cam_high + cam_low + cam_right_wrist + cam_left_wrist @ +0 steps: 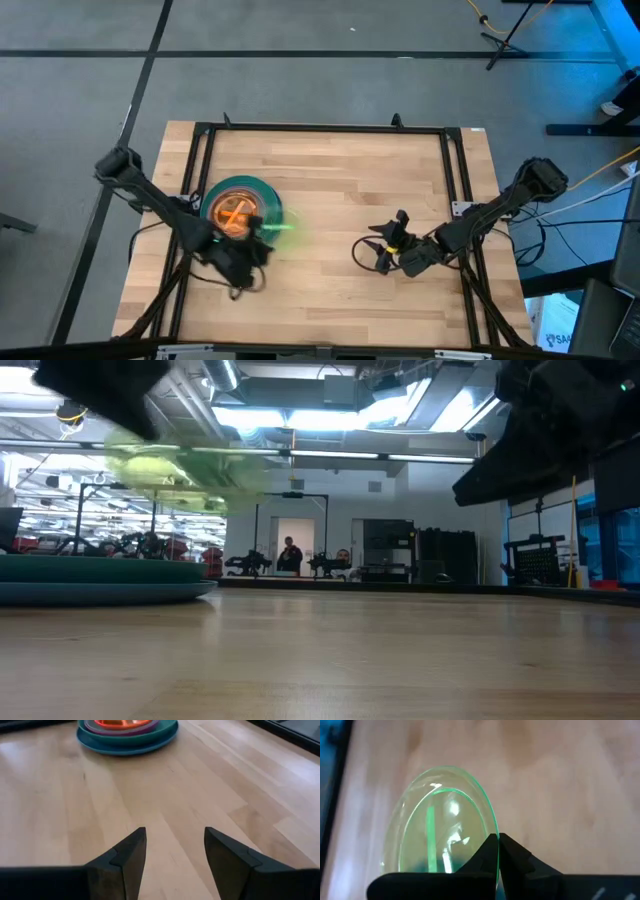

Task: Stack plastic plates
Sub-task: Stack the light green plate on top of the orange plate

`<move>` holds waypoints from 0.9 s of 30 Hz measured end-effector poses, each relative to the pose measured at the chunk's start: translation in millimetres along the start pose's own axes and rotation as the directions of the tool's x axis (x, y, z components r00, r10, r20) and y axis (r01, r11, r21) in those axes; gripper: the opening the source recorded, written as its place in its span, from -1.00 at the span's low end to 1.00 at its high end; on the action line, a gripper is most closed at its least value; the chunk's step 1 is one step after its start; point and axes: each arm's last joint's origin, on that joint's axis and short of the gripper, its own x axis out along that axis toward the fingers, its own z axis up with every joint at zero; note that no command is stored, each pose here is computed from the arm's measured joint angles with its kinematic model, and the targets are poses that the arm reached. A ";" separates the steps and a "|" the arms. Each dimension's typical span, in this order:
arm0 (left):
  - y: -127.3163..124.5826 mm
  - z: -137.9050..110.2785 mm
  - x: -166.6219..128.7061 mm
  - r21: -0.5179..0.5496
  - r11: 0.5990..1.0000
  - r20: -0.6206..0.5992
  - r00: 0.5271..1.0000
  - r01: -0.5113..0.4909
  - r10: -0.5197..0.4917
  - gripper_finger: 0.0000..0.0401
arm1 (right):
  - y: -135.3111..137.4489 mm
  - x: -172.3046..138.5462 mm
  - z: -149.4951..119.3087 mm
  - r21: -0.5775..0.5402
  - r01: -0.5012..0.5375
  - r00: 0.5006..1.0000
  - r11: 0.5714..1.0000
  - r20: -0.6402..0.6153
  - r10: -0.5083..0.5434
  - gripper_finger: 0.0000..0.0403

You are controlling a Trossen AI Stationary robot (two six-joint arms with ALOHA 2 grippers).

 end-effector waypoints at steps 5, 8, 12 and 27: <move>18.7 -56.5 -25.4 -0.174 0.980 -0.094 0.992 -0.099 0.083 -0.99 | -2.2 7.8 -2.6 0.000 0.039 0.999 0.999 -0.005 -0.039 -0.05; 23.7 -87.3 -26.6 -0.247 0.965 -0.142 0.988 -0.091 0.057 -0.99 | -6.9 14.3 -0.6 0.029 0.053 0.998 0.998 -0.021 -0.052 -0.05; 26.0 -117.1 -19.7 -0.281 0.956 -0.194 0.981 -0.085 0.030 -0.99 | -13.7 21.7 2.9 0.052 0.057 0.997 0.997 -0.050 -0.054 -0.05; 27.0 -136.2 -10.8 -0.278 0.959 -0.266 0.964 -0.055 -0.022 -0.60 | -23.6 32.7 8.7 0.156 0.050 0.995 0.986 -0.094 -0.035 -0.05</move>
